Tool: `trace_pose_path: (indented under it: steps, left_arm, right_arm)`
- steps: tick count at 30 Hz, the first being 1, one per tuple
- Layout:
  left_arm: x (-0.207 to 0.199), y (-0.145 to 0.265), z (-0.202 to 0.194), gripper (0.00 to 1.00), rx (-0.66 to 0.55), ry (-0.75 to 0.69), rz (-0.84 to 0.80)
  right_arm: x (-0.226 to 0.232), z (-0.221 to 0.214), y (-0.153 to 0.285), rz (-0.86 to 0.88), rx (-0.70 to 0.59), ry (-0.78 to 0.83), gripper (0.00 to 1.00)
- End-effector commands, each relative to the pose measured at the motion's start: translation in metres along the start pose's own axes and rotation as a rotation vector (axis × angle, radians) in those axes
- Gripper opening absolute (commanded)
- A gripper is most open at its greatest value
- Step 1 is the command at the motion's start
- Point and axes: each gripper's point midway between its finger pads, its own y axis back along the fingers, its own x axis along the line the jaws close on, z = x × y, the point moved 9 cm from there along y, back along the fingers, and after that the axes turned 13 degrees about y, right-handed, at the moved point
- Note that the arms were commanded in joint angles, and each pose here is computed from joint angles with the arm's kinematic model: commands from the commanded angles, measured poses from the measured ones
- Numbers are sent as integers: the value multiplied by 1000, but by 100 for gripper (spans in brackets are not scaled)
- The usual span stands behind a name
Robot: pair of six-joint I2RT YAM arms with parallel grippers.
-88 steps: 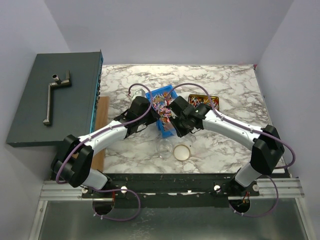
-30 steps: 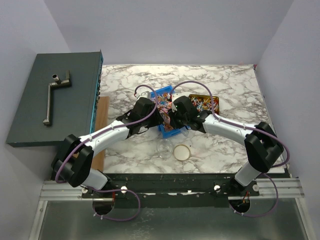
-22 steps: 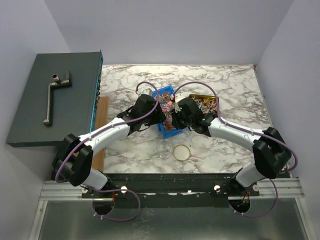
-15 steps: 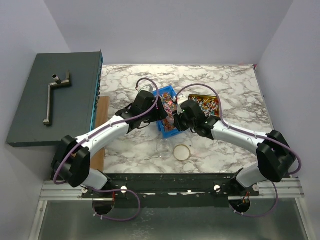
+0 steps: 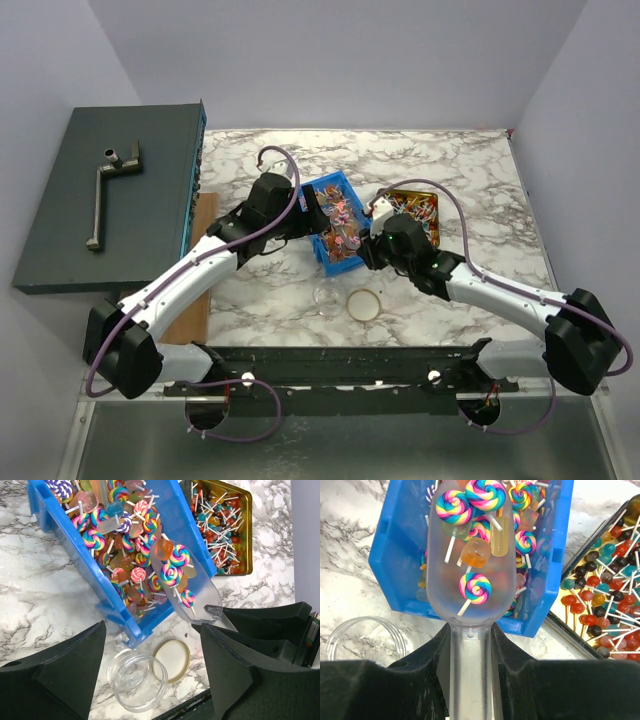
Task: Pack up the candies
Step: Scoop the fake candies from the storage box.
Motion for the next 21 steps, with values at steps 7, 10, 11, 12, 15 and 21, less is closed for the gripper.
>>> trace_pose_path:
  steps: [7,10,11,12,15,21]
  left_arm:
    - [5,50,-3,78,28,-79,-51]
    - [11,64,-4,79,17,-101,-57]
    - [13,69,-4,79,12,-107,-59]
    - [16,73,-5,80,8,-114,-59]
    - [22,84,-8,81,1,-139,-64]
    - [33,95,-15,81,15,-180,-52]
  right_arm:
    - [10,15,24,-17,-219,84,1]
    - [14,15,30,-13,-232,90,1]
    - [15,16,33,-12,-240,92,1]
    - [17,17,35,-10,-242,95,1]
    - [25,22,43,1,-247,111,0]
    - [45,31,58,-6,-199,136,1]
